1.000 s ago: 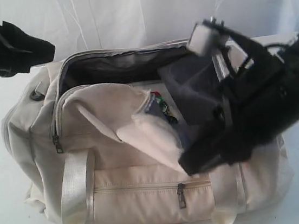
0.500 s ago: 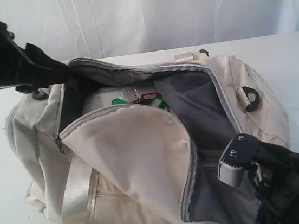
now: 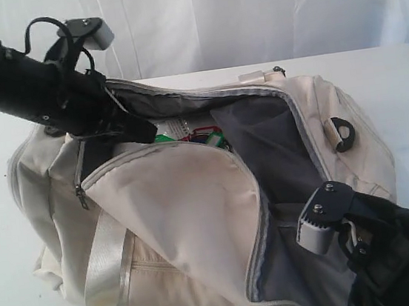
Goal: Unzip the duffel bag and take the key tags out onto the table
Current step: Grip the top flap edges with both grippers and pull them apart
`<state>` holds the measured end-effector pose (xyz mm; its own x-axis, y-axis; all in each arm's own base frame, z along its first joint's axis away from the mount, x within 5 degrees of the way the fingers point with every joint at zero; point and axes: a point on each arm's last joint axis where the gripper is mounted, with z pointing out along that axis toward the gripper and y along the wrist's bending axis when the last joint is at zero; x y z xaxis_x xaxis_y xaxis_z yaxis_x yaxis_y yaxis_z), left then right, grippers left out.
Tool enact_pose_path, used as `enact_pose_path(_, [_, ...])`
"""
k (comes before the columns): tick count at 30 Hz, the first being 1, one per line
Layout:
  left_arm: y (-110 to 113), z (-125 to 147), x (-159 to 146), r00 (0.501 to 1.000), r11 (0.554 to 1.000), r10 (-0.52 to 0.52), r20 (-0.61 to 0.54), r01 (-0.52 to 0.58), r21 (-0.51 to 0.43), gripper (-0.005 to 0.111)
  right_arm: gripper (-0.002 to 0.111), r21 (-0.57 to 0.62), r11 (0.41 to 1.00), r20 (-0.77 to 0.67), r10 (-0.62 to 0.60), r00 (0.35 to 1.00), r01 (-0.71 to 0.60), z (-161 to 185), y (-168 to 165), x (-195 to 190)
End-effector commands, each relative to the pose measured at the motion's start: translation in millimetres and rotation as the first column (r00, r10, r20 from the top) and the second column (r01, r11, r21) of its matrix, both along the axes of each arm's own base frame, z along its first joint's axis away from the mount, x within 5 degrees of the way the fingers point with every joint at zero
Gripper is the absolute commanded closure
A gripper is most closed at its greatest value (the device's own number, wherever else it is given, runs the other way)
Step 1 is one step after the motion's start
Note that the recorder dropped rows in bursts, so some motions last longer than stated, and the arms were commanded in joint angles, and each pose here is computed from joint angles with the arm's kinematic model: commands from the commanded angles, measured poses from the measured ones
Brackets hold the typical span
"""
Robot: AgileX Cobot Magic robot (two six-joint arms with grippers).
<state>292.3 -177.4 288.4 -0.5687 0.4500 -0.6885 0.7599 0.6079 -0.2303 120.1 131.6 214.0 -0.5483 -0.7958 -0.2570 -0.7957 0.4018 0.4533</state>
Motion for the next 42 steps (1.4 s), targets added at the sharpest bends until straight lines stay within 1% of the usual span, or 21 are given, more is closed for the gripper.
enact_pose_path(1, [-8.2,-10.3,0.2,0.984,0.991,-0.129,-0.127,0.132,0.022,0.098,0.108,-0.011,1.0,-0.041,0.021,0.999,-0.021,-1.2,-1.7,-7.0])
enact_pose_path(3, [-8.8,-19.5,1.1,0.975,0.987,-0.147,-0.166,0.156,0.043,0.107,0.108,-0.011,1.0,-0.041,0.021,0.999,-0.021,-1.2,-1.7,-7.0])
enact_pose_path(6, [-9.4,-26.7,-4.4,0.948,0.975,-0.201,-0.246,0.218,0.046,0.107,0.108,-0.013,1.0,-0.044,0.016,0.999,-0.017,-1.2,-1.7,-7.0])
enact_pose_path(9, [-8.3,-27.5,-14.9,0.903,0.948,-0.288,-0.32,0.315,0.034,0.107,0.108,-0.013,1.0,-0.044,0.016,0.999,-0.017,-1.2,-1.7,-7.0])
enact_pose_path(11, [-6.5,-27.8,-20.5,0.874,0.933,-0.321,-0.365,0.357,0.035,0.107,0.108,-0.013,1.0,-0.044,0.016,0.999,-0.017,-1.2,-1.7,-7.0])
enact_pose_path(12, [-5.6,-27.5,-24.6,0.851,0.922,-0.343,-0.397,0.385,0.028,0.107,0.108,-0.013,1.0,-0.044,0.016,0.999,-0.017,-1.2,-1.7,-7.0])
enact_pose_path(16, [-0.7,-18.9,-39.3,0.797,0.895,-0.396,-0.456,0.446,0.003,0.107,0.108,-0.017,1.0,-0.05,0.003,0.999,-0.004,-1.2,-1.7,-7.0])
enact_pose_path(18, [4.9,-17.6,-49.2,0.778,0.889,-0.392,-0.491,0.458,0.015,0.107,0.108,-0.018,1.0,-0.051,0.002,0.999,-0.003,-1.2,-1.7,-7.0])
enact_pose_path(20, [9.7,-19.0,-57.2,0.776,0.891,-0.376,-0.507,0.453,0.031,0.107,0.108,-0.018,1.0,-0.052,0.001,0.999,-0.001,-1.2,-1.7,-7.0])
enact_pose_path(24, [20.2,-19.6,-80.2,0.768,0.891,-0.371,-0.521,0.453,0.033,0.107,0.108,-0.021,1.0,-0.056,-0.008,0.998,0.006,-1.2,-1.7,-7.0])
enact_pose_path(26, [27.0,-19.8,-91.9,0.77,0.89,-0.362,-0.526,0.454,0.052,0.107,0.108,-0.022,1.0,-0.057,-0.01,0.998,0.008,-1.2,-1.7,-7.0])
enact_pose_path(28, [35.0,-23.1,-102.5,0.771,0.893,-0.321,-0.55,0.44,0.095,0.107,0.108,-0.025,1.0,-0.061,-0.019,0.998,0.018,-1.2,-1.7,-7.0])
enact_pose_path(31, [49.0,-34.2,-118.7,0.771,0.896,-0.228,-0.595,0.406,0.182,0.107,0.108,-0.034,0.998,-0.073,-0.05,0.996,0.048,-0.2,-1.2,-6.2])
enact_pose_path(33, [55.5,-43.2,-125.7,0.79,0.903,-0.171,-0.589,0.365,0.228,0.107,0.108,-0.029,0.998,-0.066,-0.05,0.997,0.048,1.6,-0.4,-5.0])
enact_pose_path(34, [56.9,-46.0,-128.0,0.797,0.906,-0.161,-0.582,0.354,0.234,0.107,0.108,-0.027,0.998,-0.063,-0.049,0.997,0.048,2.6,0.0,-4.3])
enact_pose_path(35, [57.4,-49.5,-129.5,0.804,0.911,-0.153,-0.575,0.34,0.233,0.107,0.106,-0.022,0.999,-0.058,-0.048,0.997,0.047,4.6,0.8,-3.2])
enact_pose_path(37, [57.3,-55.4,-129.9,0.818,0.922,-0.134,-0.559,0.31,0.232,0.107,0.099,-0.015,0.999,-0.055,-0.041,0.998,0.04,8.8,2.1,-1.7])
enact_pose_path(39, [56.4,-57.0,-128.5,0.83,0.93,-0.125,-0.543,0.289,0.228,0.107,0.088,-0.008,1.0,-0.057,-0.028,0.998,0.028,14.9,3.7,-0.2])
enact_pose_path(42, [53.8,-56.5,-125.9,0.846,0.939,-0.134,-0.515,0.275,0.207,0.107,0.066,0.004,1.0,-0.065,-0.028,0.998,0.028,28.6,7.0,2.9])
